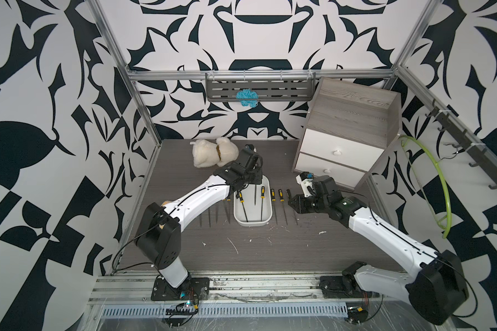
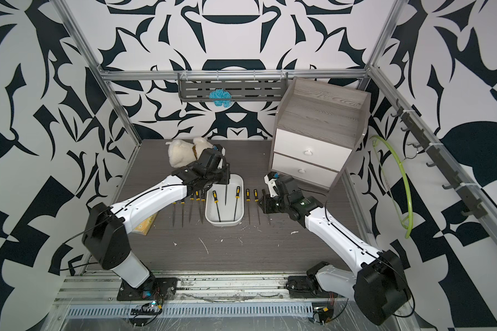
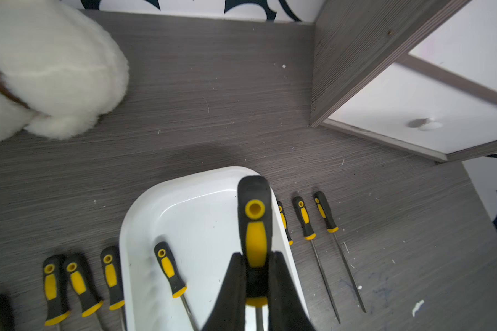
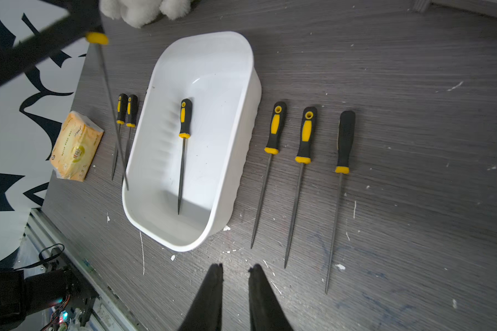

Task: Take the file tool out of the storage box
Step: Pick up the file tool from the storage box.

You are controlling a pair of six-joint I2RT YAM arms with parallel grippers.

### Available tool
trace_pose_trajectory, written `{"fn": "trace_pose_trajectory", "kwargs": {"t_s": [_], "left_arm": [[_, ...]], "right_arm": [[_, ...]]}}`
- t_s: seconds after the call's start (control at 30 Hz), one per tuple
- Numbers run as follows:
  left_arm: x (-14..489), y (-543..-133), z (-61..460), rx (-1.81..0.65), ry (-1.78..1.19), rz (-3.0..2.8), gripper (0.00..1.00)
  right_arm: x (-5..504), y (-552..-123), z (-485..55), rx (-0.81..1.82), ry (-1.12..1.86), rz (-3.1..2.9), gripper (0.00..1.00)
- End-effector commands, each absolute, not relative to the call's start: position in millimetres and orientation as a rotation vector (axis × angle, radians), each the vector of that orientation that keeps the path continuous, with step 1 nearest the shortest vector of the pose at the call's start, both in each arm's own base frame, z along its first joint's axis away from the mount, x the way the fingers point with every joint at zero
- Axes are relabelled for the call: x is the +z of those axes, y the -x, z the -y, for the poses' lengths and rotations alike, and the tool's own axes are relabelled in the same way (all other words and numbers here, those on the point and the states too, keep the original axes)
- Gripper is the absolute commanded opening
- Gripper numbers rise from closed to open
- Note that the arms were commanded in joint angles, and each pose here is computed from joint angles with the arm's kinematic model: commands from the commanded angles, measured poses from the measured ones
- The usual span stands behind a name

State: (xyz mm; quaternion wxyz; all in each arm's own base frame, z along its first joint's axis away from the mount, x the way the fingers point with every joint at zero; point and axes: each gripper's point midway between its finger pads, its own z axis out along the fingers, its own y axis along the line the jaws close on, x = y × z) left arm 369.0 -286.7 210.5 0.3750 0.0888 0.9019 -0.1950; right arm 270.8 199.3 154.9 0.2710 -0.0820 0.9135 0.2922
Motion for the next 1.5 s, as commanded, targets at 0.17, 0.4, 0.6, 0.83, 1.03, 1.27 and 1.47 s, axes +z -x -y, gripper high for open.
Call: {"fn": "trace_pose_trajectory", "kwargs": {"t_s": [0.17,0.4,0.6,0.83,1.03,1.27,1.47], "left_arm": [[240,-307,282,-0.923,-0.211,-2.143,0.00],[232,-280,257,-0.954,-0.191,-2.087,0.00],[224,-274,256,-0.973,-0.196,-2.096,0.00],[224,-275,254,-0.949,-0.201,-2.107,0.00],[224,-275,254,-0.946,-0.200,-2.109,0.00],[220,-276,254,-0.939,-0.197,-2.121,0.00],[220,-277,252,-0.916,-0.188,-2.137,0.00]], "right_arm": [[170,-263,-231,0.984,0.301,-2.383,0.22],[179,-235,-300,1.180,0.531,-2.300,0.28],[183,-225,-336,1.248,0.596,-2.276,0.30],[184,-222,-341,1.287,0.620,-2.273,0.30],[187,-215,-349,1.326,0.658,-2.259,0.31],[181,-207,-359,1.343,0.697,-2.271,0.32],[176,-207,-366,1.335,0.716,-2.286,0.14]]}}
